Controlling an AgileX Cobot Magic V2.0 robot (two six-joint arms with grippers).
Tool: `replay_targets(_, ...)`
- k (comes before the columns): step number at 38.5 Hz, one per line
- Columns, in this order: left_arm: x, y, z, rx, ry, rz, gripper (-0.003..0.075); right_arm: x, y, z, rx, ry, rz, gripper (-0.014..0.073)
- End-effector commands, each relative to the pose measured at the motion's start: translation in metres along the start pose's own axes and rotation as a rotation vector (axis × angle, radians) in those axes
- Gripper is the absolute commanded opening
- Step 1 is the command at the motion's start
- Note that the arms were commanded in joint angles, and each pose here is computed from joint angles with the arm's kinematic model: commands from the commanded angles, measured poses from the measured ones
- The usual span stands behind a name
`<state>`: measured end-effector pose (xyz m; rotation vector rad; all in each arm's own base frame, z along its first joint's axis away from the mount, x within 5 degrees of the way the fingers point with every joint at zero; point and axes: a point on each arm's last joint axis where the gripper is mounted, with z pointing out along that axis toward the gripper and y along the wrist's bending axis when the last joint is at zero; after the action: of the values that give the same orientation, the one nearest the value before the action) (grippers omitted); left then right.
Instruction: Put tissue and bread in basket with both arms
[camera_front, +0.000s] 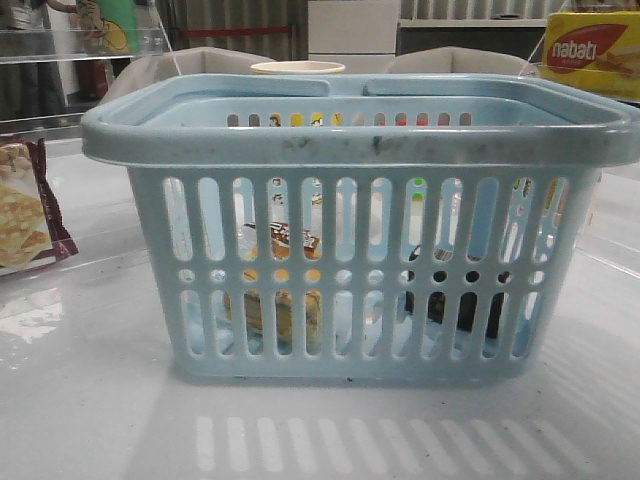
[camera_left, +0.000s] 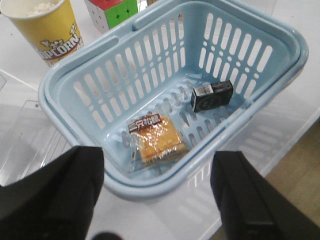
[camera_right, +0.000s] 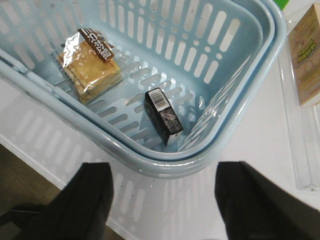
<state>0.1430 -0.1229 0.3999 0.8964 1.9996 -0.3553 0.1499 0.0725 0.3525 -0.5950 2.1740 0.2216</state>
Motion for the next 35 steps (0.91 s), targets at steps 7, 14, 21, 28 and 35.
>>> replay_targets(7,0.048,-0.009,-0.035,0.001,-0.106,-0.056,0.0507,-0.012,-0.001,-0.007,0.016,-0.091,-0.015,0.0545)
replay_targets(14,0.079,-0.012,-0.04,-0.009,-0.097,-0.108,0.0507,-0.011,-0.001,-0.007,0.016,-0.086,-0.015,0.0545)
replay_targets(21,0.093,-0.012,-0.034,-0.02,-0.064,-0.095,0.0507,-0.01,-0.001,-0.007,0.014,-0.068,-0.015,0.0545)
replay_targets(28,0.092,-0.012,-0.033,-0.026,-0.073,-0.09,0.0507,0.001,0.0,-0.016,0.01,-0.044,-0.015,0.0545)
replay_targets(35,0.091,-0.012,-0.033,-0.027,-0.084,-0.089,0.0507,0.031,0.003,-0.03,0.014,-0.09,-0.015,0.0545)
